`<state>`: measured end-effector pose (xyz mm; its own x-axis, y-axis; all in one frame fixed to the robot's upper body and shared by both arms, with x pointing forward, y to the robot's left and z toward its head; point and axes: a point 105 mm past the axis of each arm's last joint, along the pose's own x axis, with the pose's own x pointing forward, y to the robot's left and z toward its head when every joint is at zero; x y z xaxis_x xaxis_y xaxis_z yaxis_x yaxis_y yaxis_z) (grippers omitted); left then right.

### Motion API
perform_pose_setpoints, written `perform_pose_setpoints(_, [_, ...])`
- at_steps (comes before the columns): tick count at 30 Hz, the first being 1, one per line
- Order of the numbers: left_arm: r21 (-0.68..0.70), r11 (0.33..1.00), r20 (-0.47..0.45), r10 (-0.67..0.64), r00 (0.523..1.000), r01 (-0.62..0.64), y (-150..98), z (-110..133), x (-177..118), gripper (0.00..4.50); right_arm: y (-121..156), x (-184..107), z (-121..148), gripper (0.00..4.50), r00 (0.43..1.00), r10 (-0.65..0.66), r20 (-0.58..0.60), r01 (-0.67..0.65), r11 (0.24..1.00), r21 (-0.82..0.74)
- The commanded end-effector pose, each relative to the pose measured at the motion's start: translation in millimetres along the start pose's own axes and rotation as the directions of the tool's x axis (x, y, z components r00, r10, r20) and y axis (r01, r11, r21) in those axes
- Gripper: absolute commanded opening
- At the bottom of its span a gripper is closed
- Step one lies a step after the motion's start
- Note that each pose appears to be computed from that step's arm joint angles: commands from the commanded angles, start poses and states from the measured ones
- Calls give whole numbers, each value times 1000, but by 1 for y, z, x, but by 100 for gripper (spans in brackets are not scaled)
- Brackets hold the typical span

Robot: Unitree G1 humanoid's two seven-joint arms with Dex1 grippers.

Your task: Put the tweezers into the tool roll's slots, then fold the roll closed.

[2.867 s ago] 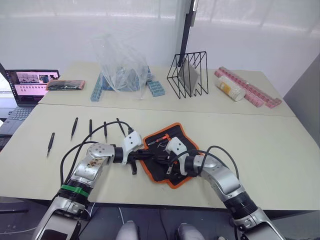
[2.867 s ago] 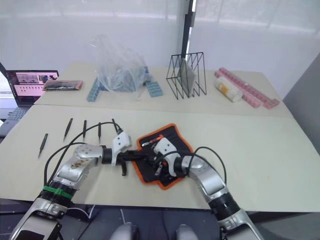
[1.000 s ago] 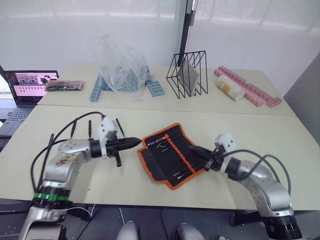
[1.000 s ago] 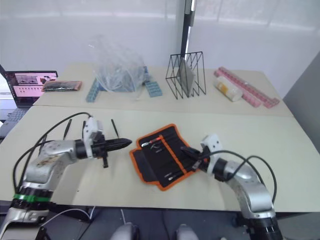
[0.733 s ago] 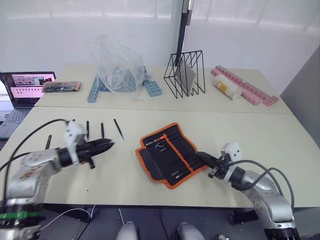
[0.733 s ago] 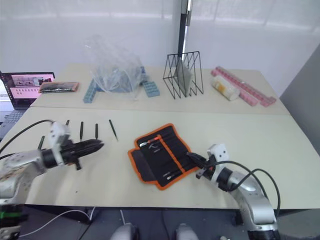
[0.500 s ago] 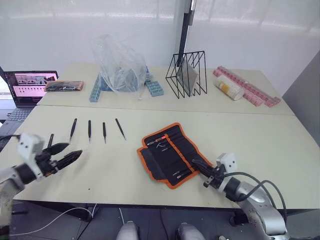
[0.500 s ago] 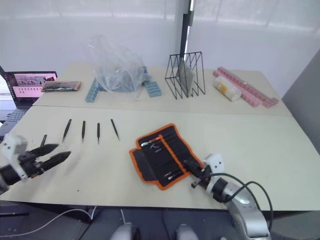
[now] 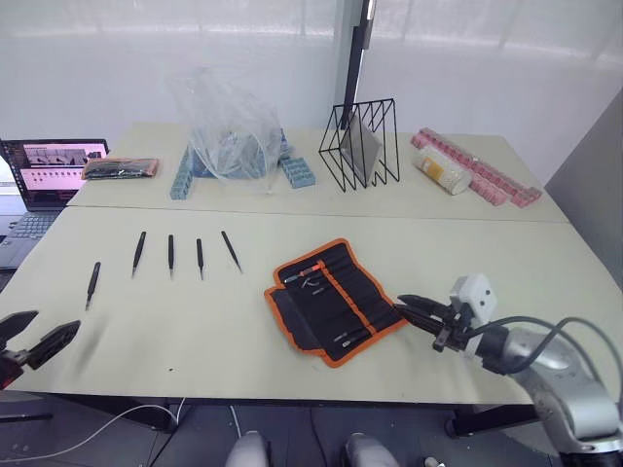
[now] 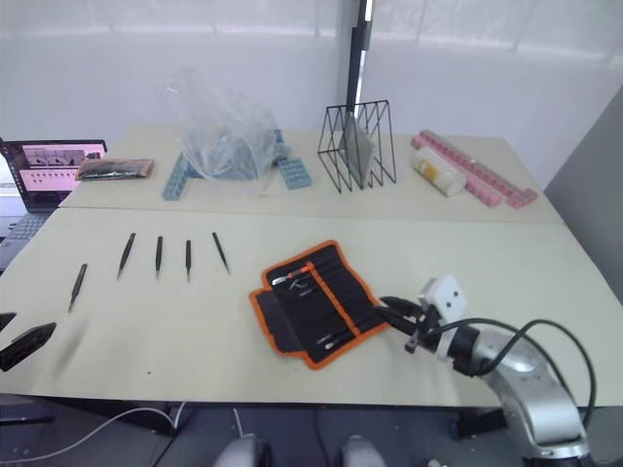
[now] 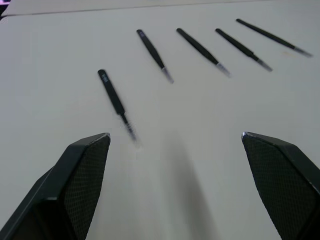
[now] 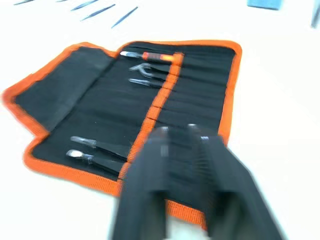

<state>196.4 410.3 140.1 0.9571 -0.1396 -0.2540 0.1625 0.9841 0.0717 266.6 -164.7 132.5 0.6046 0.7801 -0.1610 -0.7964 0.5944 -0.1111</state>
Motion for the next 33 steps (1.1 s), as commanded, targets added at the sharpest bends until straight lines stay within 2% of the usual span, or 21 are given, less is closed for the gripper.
perform_pose_setpoints(1, [60,996,29,62,998,-63,15,13,-14,450,11,-2,26,216,990,119,72,-117,993,-29])
perform_pose_setpoints(5, [52,988,3,145,989,-145,29,1,-35,450,15,-4,28,358,975,216,56,-215,976,-19])
perform_pose_setpoints(8, [51,984,-5,173,985,-172,32,-2,-45,450,16,-4,31,446,965,258,52,-258,966,-11])
perform_pose_setpoints(15, [4,979,-19,202,979,-201,24,-11,-43,450,17,1,31,446,953,303,27,-303,953,-10])
perform_pose_setpoints(19, [-17,968,-23,251,968,-251,13,-17,-22,450,16,4,33,446,951,308,22,-308,951,-2])
perform_pose_setpoints(23, [-94,945,9,316,949,-314,4,-17,6,450,19,5,32,446,948,319,14,-319,948,1])
perform_pose_setpoints(26, [-128,923,-13,364,931,-362,3,-23,22,450,20,6,31,446,946,324,8,-324,946,0])
perform_pose_setpoints(29, [-140,927,-12,350,936,-349,-4,-22,46,450,21,8,31,446,946,324,3,-324,946,-3])
perform_pose_setpoints(33, [-129,915,-41,380,924,-382,3,-26,72,450,23,10,31,446,948,318,5,-318,948,-3])
